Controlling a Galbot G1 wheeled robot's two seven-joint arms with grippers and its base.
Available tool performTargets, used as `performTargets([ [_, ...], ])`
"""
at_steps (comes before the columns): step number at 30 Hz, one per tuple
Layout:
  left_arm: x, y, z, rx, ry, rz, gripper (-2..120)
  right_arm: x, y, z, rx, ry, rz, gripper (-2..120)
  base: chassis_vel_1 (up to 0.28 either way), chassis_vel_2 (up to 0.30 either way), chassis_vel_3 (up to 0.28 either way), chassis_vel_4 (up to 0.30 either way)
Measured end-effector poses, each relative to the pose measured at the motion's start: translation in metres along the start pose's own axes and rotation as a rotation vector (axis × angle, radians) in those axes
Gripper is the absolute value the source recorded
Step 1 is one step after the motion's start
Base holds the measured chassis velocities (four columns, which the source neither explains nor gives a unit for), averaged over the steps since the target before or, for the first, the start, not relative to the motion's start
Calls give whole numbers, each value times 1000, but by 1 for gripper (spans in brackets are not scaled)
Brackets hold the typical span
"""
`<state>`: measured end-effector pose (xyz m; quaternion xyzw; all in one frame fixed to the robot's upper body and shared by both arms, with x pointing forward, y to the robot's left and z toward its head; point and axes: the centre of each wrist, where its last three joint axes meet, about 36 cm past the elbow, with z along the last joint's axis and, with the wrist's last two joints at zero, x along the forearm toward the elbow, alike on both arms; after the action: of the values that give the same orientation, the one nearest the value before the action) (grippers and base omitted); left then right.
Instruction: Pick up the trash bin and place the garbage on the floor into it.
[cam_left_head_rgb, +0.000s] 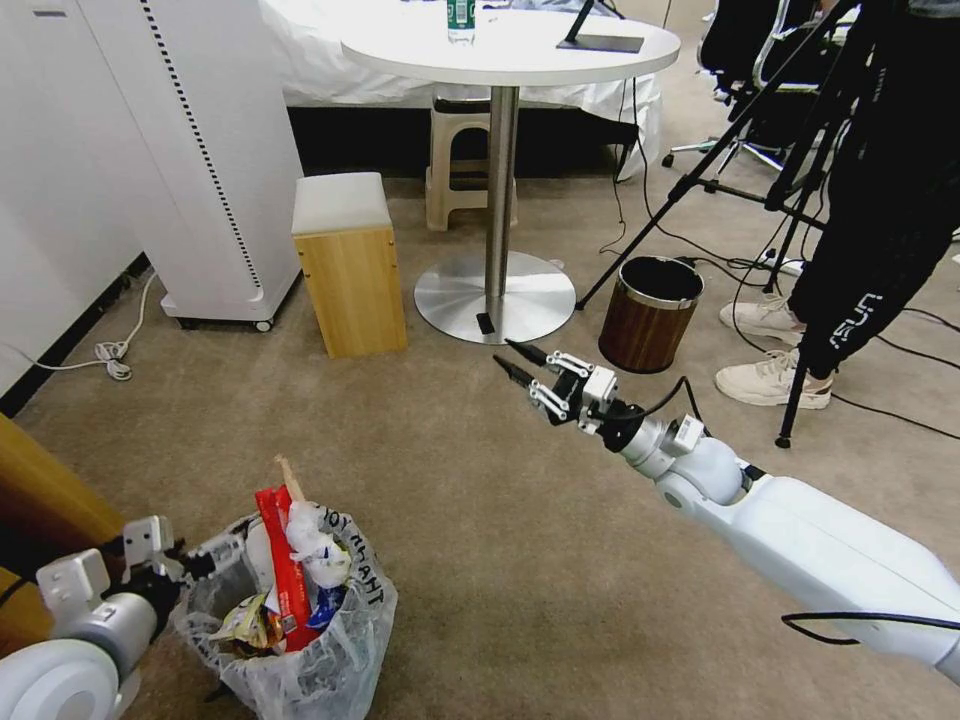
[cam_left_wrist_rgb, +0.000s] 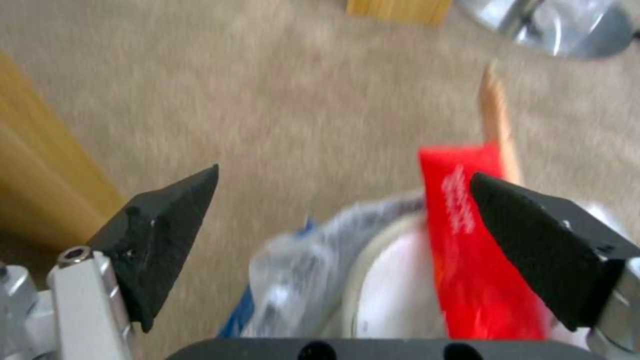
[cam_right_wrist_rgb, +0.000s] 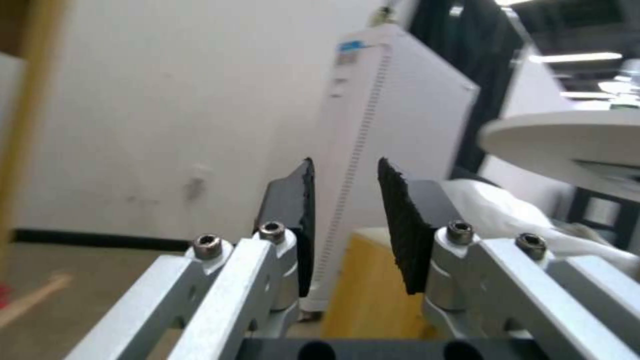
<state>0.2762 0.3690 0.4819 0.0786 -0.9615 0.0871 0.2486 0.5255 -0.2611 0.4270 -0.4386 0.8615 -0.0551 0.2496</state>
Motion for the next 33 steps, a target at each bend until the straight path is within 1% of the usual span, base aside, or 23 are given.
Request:
performTargets([
  [1, 2, -2, -1, 0, -18, 2, 100, -1, -3, -1, 1, -2, 38, 32, 0, 0, 0, 0],
  [2, 2, -2, -1, 0, -18, 2, 100, -1, -3, -1, 1, -2, 38, 32, 0, 0, 0, 0],
  [4, 3, -3, -2, -17, -68, -5, 100, -2, -8, -4, 5, 3, 119, 35, 0, 0, 0, 0],
  [5, 3, -3, -2, -17, -68, -5, 100, -2, -8, -4, 5, 3, 119, 35, 0, 0, 0, 0],
  [8, 5, -5, -4, -24, -116, -14, 100, -6, -20, -11, 5, 3, 276, 39, 0, 0, 0, 0],
  [9, 5, -5, -4, -24, -116, -14, 100, -6, -20, -11, 5, 3, 276, 39, 0, 0, 0, 0],
  [10, 6, -5, -5, -31, -131, -17, 100, -8, -27, -16, 7, 2, 356, 45, 0, 0, 0, 0],
  [12, 8, -7, -5, -54, -163, -20, 100, -8, -43, -28, 11, 6, 505, 54, 0, 0, 0, 0],
  [13, 8, -7, -5, -54, -163, -20, 100, -8, -43, -28, 11, 6, 505, 54, 0, 0, 0, 0],
  [14, 11, -9, -5, -64, -173, -19, 100, -5, -51, -34, 8, 15, 582, 59, 0, 0, 0, 0],
  [15, 12, -9, -4, -68, -177, -18, 100, -3, -54, -37, 7, 23, 615, 63, 0, 0, 0, 0],
  [16, 12, -9, -4, -68, -177, -18, 100, -3, -54, -37, 7, 23, 615, 63, 0, 0, 0, 0],
  [17, 15, -10, -3, -82, -183, -17, 100, 7, -61, -44, 6, 46, 708, 71, 0, 0, 0, 0],
  [18, 18, -10, -1, -100, -191, -18, 100, 17, -65, -49, 6, 64, 778, 75, 0, 0, 0, 0],
  [19, 19, -10, -1, -114, -199, -20, 100, 24, -66, -52, 6, 76, 822, 80, 0, 0, 0, 0],
  [20, 19, -10, -1, -114, -199, -20, 100, 24, -66, -52, 6, 76, 822, 80, 0, 0, 0, 0],
  [22, 25, -10, 1, -148, -212, -19, 100, 48, -67, -59, 7, 110, 943, 89, 0, 0, 0, 0],
  [24, 32, -15, 1, -165, -220, -14, 100, 73, -60, -61, 9, 139, 1050, 96, 0, 0, 0, 0],
  [25, 32, -15, 1, -165, -220, -14, 100, 73, -60, -61, 9, 139, 1050, 96, 0, 0, 0, 0],
  [28, 41, -21, 0, -192, -236, -14, 100, 93, -48, -69, 17, 138, 1146, 100, 0, 0, 0, 0],
  [29, 41, -21, 0, -192, -236, -14, 100, 93, -48, -69, 17, 138, 1146, 100, 0, 0, 0, 0],
  [31, 48, -27, -2, -211, -251, -15, 100, 105, -34, -79, 23, 119, 1185, 100, 0, 0, 0, 0],
  [33, 50, -28, -2, -216, -254, -15, 100, 108, -31, -82, 29, 114, 1195, 100, 0, 0, 0, 0],
])
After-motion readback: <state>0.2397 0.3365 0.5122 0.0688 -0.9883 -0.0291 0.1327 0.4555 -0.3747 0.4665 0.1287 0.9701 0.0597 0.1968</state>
